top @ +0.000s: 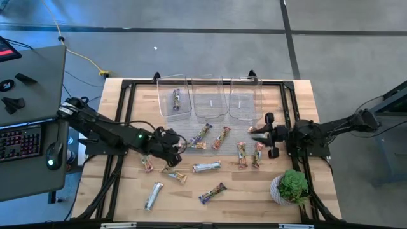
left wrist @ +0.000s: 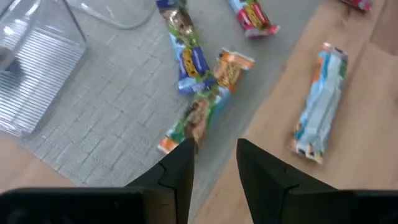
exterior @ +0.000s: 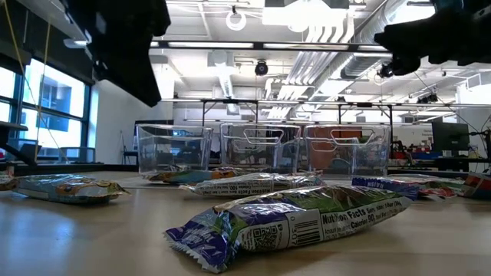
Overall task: Pick and place Granola Bars by type
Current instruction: Put the blue granola bar into the left transparent bin
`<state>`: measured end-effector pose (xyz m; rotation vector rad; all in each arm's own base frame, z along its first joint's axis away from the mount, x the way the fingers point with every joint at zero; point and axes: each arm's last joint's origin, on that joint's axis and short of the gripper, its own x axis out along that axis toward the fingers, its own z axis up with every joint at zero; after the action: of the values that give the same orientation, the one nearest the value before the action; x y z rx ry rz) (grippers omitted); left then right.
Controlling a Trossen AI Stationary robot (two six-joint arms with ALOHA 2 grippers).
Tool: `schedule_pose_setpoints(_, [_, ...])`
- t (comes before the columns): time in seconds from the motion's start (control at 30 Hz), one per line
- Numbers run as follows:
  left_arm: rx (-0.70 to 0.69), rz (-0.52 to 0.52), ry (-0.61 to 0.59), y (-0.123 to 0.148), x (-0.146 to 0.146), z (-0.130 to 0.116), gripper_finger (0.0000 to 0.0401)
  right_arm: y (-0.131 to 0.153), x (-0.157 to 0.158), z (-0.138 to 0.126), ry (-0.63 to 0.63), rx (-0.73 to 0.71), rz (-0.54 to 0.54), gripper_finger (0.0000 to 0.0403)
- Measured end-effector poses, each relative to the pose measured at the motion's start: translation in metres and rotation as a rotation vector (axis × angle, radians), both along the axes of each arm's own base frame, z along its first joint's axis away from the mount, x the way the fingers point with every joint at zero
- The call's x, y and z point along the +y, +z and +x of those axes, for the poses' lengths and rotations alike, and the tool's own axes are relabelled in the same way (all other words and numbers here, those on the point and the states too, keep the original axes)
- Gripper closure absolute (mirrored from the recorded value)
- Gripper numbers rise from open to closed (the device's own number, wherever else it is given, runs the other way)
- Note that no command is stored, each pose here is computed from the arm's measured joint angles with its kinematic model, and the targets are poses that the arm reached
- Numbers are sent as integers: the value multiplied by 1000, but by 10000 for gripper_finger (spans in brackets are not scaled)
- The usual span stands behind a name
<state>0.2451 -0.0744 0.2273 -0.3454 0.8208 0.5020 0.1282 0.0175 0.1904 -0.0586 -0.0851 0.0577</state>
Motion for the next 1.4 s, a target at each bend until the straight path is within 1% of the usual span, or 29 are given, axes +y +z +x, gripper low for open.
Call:
schedule_pose_setpoints(0.1, [8,-1,8,0,7,2,286,-8,2,10,4,73,21,282])
schedule_pose_setpoints(0.2, [9,-9,30,0,13,4,286,-11,4,22,3,139,5,265])
schedule_pose_setpoints(0.27, [11,-12,43,0,17,5,286,-4,6,32,18,152,-24,260])
schedule_pose_setpoints(0.33, [10,-12,53,0,19,5,286,5,9,44,63,158,-66,259])
schedule_pose_setpoints(0.47, [12,-17,57,0,21,6,286,22,18,71,221,177,-142,261])
schedule_pose_setpoints(0.53, [12,-17,56,0,21,6,286,25,23,86,332,237,-159,265])
schedule_pose_setpoints(0.63, [13,-21,53,0,20,6,286,19,33,108,500,361,-154,274])
schedule_pose_setpoints(0.83, [11,-39,43,0,20,6,286,3,60,145,692,486,-226,290])
schedule_pose_setpoints(0.9, [2,-42,42,0,19,7,286,-1,67,154,711,512,-214,294])
schedule_pose_setpoints(1.0, [-10,-48,43,1,19,8,286,-13,77,164,697,590,-152,299])
schedule_pose_setpoints(1.03, [-13,-49,43,1,19,8,286,-18,80,167,680,621,-131,300])
schedule_pose_setpoints(1.13, [-39,-59,40,3,18,10,286,-34,90,174,566,711,-78,302])
schedule_pose_setpoints(1.2, [-57,-64,39,4,18,12,286,-44,97,177,531,746,-89,302])
schedule_pose_setpoints(1.27, [-65,-67,38,4,18,12,286,-51,106,178,537,765,-116,300])
schedule_pose_setpoints(1.4, [-65,-84,26,4,17,13,286,-55,124,179,563,746,-195,301])
